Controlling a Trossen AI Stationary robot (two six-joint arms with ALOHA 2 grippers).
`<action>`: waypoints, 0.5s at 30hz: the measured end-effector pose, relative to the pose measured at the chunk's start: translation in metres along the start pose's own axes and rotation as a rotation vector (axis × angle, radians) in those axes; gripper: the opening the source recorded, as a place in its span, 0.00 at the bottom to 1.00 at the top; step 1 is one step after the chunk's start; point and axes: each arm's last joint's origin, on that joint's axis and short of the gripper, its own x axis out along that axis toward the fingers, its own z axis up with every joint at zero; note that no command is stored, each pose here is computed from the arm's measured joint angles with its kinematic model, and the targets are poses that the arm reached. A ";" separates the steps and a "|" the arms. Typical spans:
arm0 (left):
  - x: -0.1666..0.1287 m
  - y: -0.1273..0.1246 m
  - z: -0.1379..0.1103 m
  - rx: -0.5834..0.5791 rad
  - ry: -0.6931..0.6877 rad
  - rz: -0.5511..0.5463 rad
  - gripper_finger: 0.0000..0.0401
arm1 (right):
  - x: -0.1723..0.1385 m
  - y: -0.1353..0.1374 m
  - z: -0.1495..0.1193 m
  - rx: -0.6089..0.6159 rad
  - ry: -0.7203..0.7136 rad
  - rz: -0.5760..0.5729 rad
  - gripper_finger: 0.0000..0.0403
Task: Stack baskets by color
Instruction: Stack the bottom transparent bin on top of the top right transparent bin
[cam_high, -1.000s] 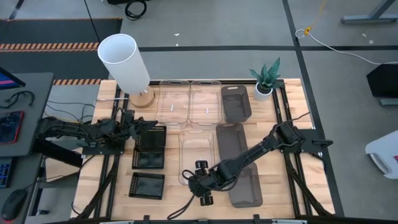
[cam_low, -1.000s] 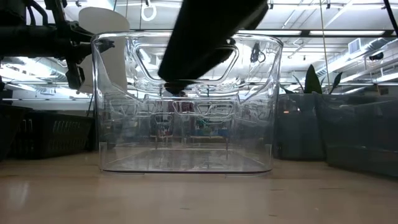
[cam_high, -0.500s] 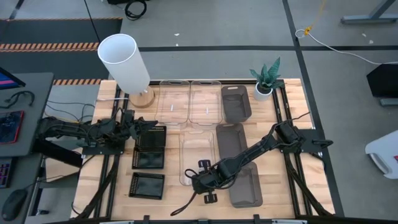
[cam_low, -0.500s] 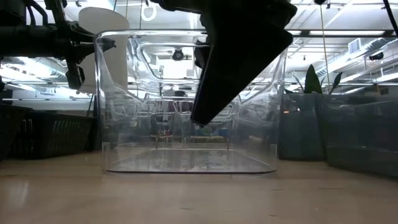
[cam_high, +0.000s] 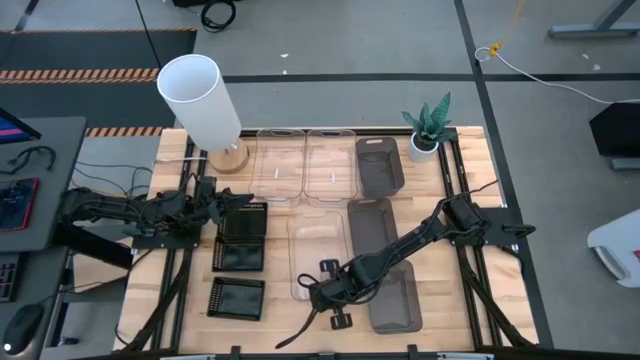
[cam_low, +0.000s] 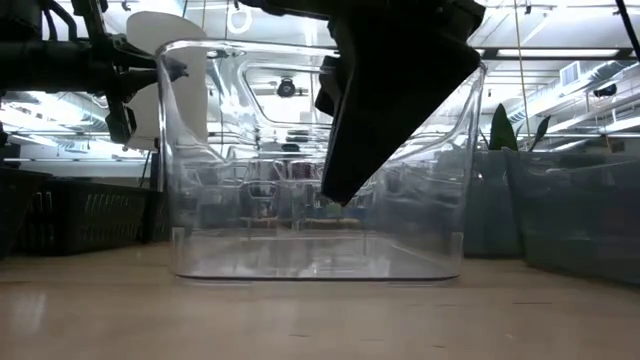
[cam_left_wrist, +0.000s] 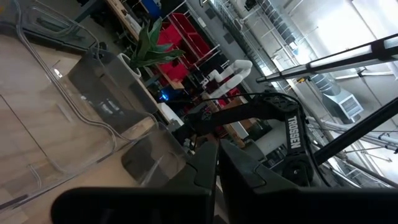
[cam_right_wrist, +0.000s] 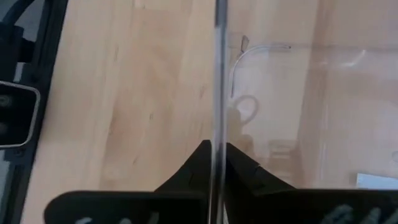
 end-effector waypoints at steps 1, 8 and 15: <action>0.000 0.000 0.000 0.000 0.000 0.000 0.06 | -0.001 0.000 0.001 0.002 0.003 0.005 0.07; 0.000 0.000 0.000 0.001 0.000 0.001 0.07 | -0.013 0.003 0.011 0.003 -0.003 0.006 0.07; 0.000 0.000 0.000 0.000 0.000 0.001 0.05 | -0.047 0.011 0.029 -0.019 0.019 0.017 0.07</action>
